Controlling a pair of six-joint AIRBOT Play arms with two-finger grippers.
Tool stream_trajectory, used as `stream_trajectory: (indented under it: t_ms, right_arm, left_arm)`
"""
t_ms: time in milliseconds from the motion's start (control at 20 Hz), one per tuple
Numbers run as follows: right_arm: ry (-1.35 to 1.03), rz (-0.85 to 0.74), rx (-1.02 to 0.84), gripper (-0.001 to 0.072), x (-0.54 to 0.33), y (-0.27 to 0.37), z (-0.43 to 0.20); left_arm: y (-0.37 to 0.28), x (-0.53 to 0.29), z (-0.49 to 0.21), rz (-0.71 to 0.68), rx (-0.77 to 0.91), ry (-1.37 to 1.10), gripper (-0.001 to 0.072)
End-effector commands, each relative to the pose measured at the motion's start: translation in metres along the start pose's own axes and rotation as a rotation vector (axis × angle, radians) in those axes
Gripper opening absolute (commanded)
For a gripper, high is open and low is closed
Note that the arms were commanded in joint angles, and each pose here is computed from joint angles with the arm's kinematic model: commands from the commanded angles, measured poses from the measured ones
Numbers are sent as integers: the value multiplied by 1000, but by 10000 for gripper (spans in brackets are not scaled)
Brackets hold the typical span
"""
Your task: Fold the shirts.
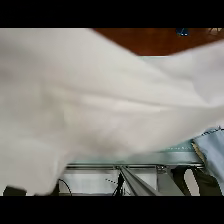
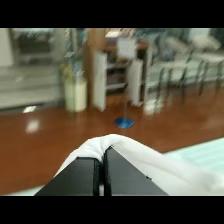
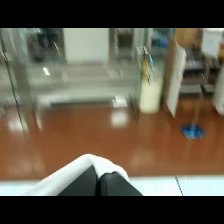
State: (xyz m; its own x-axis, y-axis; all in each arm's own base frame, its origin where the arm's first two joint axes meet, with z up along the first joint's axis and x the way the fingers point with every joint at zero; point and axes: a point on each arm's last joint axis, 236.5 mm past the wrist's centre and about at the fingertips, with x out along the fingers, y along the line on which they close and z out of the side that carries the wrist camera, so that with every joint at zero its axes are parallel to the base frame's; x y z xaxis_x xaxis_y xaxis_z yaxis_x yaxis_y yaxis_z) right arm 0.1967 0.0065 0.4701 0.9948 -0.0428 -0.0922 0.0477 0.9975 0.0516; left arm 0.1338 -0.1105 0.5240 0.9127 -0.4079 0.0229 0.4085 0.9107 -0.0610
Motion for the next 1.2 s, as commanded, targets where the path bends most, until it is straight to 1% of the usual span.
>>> stream_trajectory:
  t_ms: [0, 100, 150, 300, 400, 500, 600, 700, 900, 1050, 1150]
  right_arm:
    - [420, -113, -63, 35, -15, -33, -94]
    - [612, -63, -82, 34, -8, -34, -130]
    - [662, -31, -97, 34, 2, -30, -140]
    - [833, -4, -136, 34, 33, -29, -179]
    - [966, 26, -163, 34, 61, -26, -214]
    - [1065, 44, -192, 34, 101, -28, -247]
    - [1060, 45, -206, 35, 158, -30, -269]
    - [1007, 46, -203, 35, 215, -29, -287]
    - [916, 81, -146, 35, 300, -16, -325]
    - [818, 51, -80, 35, 349, -15, -340]
    - [753, 38, -58, 35, 373, -16, -345]
  left_arm:
    - [50, -21, -75, 236, -53, 312, 26]
    - [64, -13, -113, 247, -100, 473, 26]
    - [69, -8, -133, 241, -128, 556, 26]
    - [87, 13, -191, 230, -218, 746, 26]
    - [102, 32, -233, 224, -277, 842, 27]
    - [122, 61, -272, 227, -331, 880, 27]
    - [137, 100, -303, 181, -358, 874, 27]
    - [154, 148, -325, 153, -418, 819, 27]
    - [193, 221, -383, 187, -481, 810, 27]
    - [201, 261, -423, 195, -506, 811, 27]
    - [210, 287, -439, 219, -497, 761, 27]
